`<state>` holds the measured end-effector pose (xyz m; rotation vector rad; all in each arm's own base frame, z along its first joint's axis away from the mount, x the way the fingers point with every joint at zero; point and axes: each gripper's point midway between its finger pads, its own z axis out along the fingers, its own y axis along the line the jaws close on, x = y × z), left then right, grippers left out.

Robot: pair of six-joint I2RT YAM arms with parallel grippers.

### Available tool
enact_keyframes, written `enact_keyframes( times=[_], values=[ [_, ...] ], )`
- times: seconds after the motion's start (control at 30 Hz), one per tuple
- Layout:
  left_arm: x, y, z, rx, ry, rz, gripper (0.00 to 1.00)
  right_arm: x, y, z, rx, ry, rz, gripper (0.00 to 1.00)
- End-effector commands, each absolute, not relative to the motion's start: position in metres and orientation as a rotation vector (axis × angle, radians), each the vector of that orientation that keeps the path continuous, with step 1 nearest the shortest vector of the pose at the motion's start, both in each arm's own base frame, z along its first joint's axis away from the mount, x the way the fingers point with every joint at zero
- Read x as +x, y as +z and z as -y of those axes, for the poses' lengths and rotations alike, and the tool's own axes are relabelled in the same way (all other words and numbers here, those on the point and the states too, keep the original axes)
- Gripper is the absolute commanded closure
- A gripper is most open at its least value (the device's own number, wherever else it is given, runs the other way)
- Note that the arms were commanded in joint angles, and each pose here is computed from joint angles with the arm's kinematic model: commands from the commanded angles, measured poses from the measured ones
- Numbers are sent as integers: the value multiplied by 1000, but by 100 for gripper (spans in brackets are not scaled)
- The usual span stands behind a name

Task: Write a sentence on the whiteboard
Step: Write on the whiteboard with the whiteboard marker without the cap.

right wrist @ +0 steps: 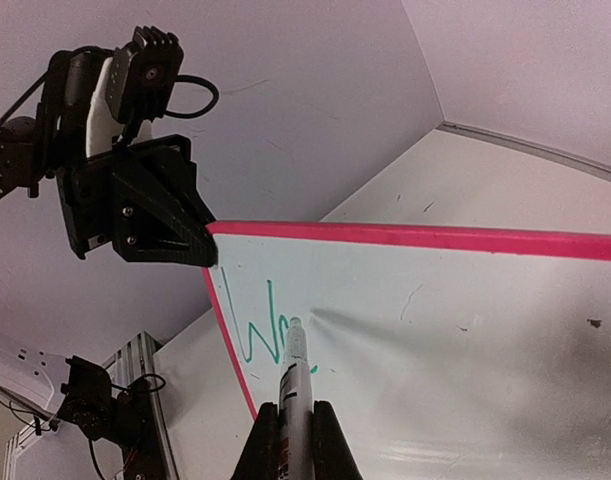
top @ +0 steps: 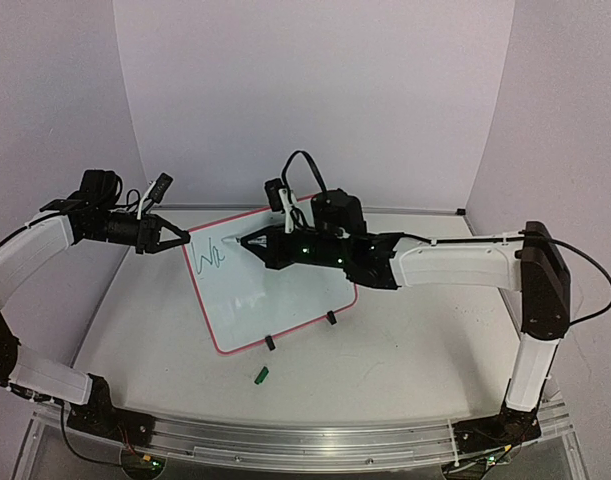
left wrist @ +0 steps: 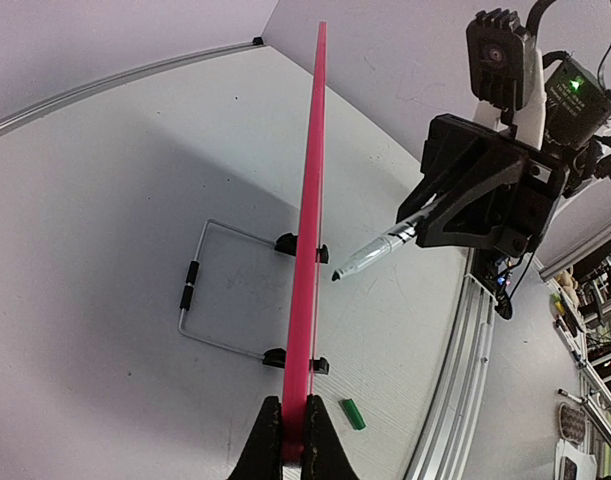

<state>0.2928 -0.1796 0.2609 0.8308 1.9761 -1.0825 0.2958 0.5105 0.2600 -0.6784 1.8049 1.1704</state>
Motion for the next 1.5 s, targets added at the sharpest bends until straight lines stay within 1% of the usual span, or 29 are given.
enact_keyframes(
  times=[0.0,0.3,0.53,0.73,1.2,1.47],
  values=[
    [289,269,181,840,-1097,-1948,100,300,274,-521,-684,1204,-1752,100],
    [289,268,181,839,-1098,-1950,100,307,261,-520,-646,1170,-1789,100],
    [289,269,181,840,-1097,-1949,100,316,261,-501,-559,1087,-1802,100],
    [289,269,181,840,-1097,-1949,100,312,256,-497,-565,1085,-1815,100],
    [289,267,181,838,-1098,-1953,100,297,216,-496,-619,1124,-1914,100],
    [290,267,181,838,-1098,-1954,100,301,233,-498,-590,1142,-1862,100]
  ],
)
